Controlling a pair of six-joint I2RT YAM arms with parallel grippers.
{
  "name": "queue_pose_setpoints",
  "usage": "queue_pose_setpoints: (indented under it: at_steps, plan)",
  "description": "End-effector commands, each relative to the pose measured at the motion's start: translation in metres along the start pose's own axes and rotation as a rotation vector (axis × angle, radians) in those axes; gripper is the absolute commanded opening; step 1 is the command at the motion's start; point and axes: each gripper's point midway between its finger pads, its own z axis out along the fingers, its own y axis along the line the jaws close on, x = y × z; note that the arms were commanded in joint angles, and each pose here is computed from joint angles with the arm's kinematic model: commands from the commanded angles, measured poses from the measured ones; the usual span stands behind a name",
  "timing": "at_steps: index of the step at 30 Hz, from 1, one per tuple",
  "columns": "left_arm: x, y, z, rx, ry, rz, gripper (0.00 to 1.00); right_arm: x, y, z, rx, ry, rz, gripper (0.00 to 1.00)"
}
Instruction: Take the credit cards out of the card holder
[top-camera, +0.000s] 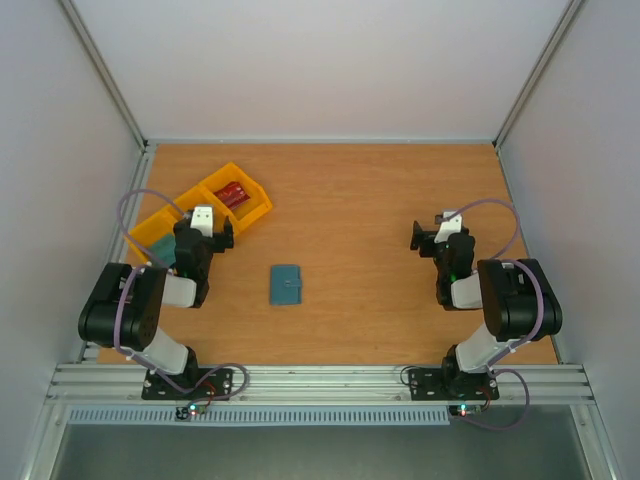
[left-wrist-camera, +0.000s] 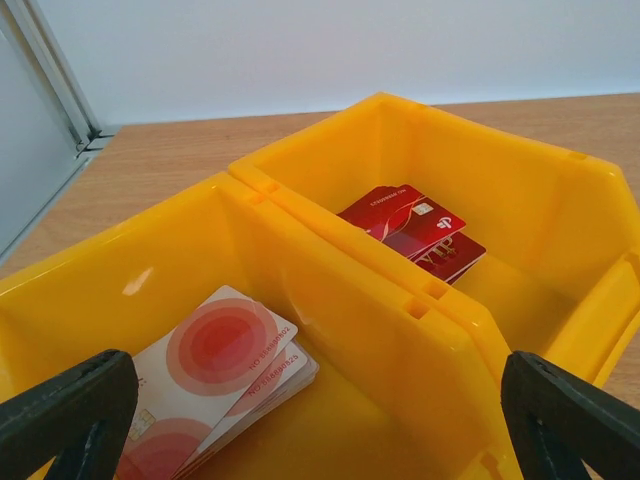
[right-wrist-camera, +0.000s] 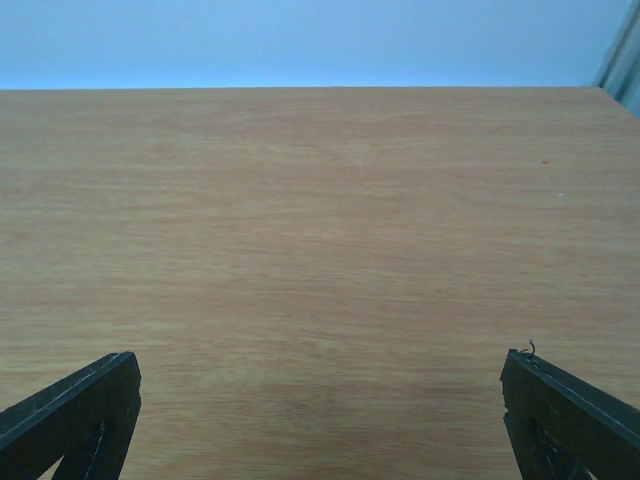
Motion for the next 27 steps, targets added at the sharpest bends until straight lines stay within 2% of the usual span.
queue_pose_setpoints:
  at_steps: [1, 7, 10, 13, 15, 17, 20, 22, 24, 27]
  plan:
    - [-0.014, 0.006, 0.005, -0.027, -0.039, -0.024, 0.99, -0.013, -0.017, -0.004, 0.064, -0.051, 0.031, 0.98]
    - [-0.014, 0.006, 0.005, -0.025, -0.036, -0.027, 0.99, -0.018, -0.035, -0.018, 0.14, -0.117, 0.089, 0.99]
    - [-0.015, 0.006, 0.005, -0.024, -0.042, -0.027, 0.99, -0.025, -0.06, -0.043, 0.278, -0.171, 0.157, 0.98]
    - [-0.024, 0.009, 0.003, -0.027, -0.038, -0.032, 0.99, -0.045, -0.063, -0.062, 0.299, -0.226, 0.173, 0.99]
    - [-0.044, 0.009, 0.006, -0.027, -0.005, -0.029, 0.99, -0.069, -0.061, -0.081, 0.276, -0.335, 0.226, 0.99]
    - [-0.064, 0.013, 0.004, -0.039, 0.036, -0.022, 0.99, -0.112, -0.051, -0.107, 0.19, -0.536, 0.282, 0.99]
    - [-0.113, 0.018, -0.003, -0.052, -0.021, 0.013, 0.99, -0.146, -0.039, -0.118, 0.06, -0.642, 0.398, 0.98]
    - [-0.138, 0.011, -0.009, -0.001, 0.012, 0.041, 0.99, -0.163, -0.017, -0.115, -0.097, -0.636, 0.433, 0.99]
    - [-0.153, 0.0, -0.022, 0.082, 0.126, 0.06, 0.99, -0.179, 0.013, -0.113, -0.289, -0.587, 0.461, 0.99]
    - [-0.167, -0.027, -0.061, 0.275, 0.304, 0.014, 0.99, -0.187, 0.039, -0.106, -0.431, -0.408, 0.525, 0.98]
